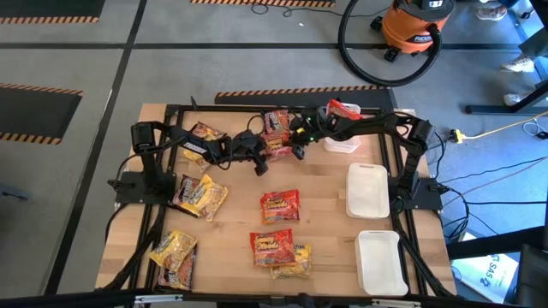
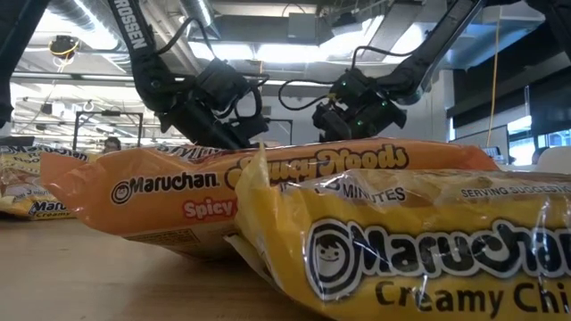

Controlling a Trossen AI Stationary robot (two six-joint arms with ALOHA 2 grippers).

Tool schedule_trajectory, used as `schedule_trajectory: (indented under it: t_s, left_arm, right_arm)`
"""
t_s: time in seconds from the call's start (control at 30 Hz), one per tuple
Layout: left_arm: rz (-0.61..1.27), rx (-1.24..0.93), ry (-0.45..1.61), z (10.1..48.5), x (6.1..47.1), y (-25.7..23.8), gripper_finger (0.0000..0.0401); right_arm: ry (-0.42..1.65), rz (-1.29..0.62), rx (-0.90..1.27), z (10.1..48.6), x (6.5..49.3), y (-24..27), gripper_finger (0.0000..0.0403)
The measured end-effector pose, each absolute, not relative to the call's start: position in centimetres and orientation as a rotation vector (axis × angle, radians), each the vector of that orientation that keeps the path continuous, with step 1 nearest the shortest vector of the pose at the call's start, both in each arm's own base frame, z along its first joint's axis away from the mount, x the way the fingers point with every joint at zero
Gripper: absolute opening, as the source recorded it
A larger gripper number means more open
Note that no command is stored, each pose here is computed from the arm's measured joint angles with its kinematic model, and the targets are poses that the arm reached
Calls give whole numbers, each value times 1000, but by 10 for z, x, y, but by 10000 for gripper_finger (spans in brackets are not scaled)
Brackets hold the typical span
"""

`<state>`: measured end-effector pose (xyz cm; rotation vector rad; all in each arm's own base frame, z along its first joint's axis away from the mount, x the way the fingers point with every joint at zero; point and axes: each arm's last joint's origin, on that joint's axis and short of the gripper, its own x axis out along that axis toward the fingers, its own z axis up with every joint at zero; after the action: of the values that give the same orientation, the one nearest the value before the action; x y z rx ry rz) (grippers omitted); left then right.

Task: Sort Maruchan noodles
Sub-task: Put the orange noodle pack into the top white bin

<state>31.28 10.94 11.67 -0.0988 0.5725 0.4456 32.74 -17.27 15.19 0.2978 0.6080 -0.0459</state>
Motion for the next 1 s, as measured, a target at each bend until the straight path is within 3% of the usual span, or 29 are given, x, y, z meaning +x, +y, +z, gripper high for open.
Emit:
schedule_trajectory:
  t_s: [0.47,0.8,1.0]
  left_arm:
    - [378,-19,510,182,292,89,165]
    - [178,-88,130,181,253,70,165]
    - [175,-130,82,182,252,64,165]
  right_arm:
    - [601,-131,185,216,302,-157,5]
    - [577,-138,68,227,299,-116,3]
    - [554,-169,1,223,306,-87,3]
